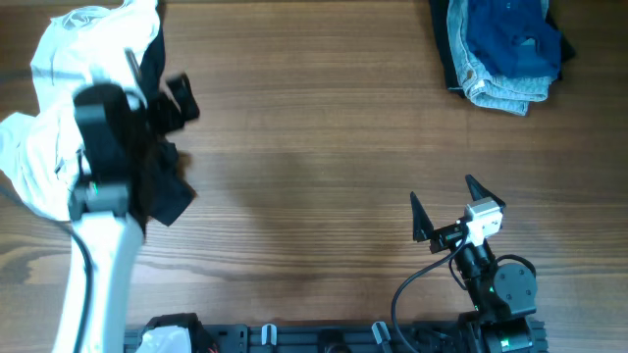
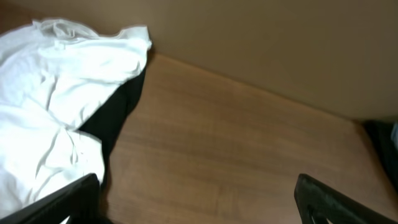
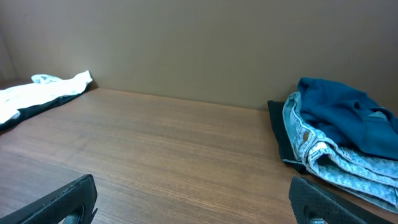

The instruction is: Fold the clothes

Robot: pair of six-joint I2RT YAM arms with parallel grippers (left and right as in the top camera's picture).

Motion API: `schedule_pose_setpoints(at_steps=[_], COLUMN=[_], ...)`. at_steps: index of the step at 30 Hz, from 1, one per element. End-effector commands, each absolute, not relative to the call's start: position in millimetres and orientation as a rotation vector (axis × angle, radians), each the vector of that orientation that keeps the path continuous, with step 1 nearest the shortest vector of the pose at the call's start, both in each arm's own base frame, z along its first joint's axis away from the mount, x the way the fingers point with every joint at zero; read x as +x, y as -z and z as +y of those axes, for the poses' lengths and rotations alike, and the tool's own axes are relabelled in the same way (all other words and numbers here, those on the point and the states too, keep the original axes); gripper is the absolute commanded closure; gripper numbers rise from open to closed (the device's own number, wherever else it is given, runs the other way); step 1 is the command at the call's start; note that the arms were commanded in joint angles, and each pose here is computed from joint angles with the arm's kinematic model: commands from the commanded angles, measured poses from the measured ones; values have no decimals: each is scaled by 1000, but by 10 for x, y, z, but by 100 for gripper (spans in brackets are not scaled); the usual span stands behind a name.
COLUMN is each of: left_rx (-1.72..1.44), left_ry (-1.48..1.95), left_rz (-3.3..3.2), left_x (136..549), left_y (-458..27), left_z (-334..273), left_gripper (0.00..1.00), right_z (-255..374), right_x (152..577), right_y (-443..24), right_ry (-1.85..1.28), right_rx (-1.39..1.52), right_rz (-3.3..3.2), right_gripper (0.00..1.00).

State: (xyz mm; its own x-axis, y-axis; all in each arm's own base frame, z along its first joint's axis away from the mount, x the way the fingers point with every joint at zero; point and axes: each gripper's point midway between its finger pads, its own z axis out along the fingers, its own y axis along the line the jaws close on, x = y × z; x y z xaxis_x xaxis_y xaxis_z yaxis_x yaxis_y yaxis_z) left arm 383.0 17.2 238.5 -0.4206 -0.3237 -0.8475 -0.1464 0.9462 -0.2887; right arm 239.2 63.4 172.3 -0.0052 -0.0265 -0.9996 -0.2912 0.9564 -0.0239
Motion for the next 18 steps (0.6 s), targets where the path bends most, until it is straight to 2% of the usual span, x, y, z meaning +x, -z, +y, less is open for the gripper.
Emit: schedule_pose_setpoints(at_steps=[1, 9, 18], left_rx=[-293, -264, -244], left_ry=[231, 237, 232], left_rz=[1945, 1794, 1660], left_x=[3463, 2933, 2664], left_y=[-2127, -1891, -1912], left_z=[90, 54, 55], left_gripper=[0, 0, 0], right_z=[607, 607, 607], right_x=[2399, 2399, 2399], right_y=[-1733, -1733, -1733], right_ry=[-188, -188, -188], right_rx=[-247, -248, -248], right_rz=[1562, 1562, 1562], right_gripper=[0, 0, 0])
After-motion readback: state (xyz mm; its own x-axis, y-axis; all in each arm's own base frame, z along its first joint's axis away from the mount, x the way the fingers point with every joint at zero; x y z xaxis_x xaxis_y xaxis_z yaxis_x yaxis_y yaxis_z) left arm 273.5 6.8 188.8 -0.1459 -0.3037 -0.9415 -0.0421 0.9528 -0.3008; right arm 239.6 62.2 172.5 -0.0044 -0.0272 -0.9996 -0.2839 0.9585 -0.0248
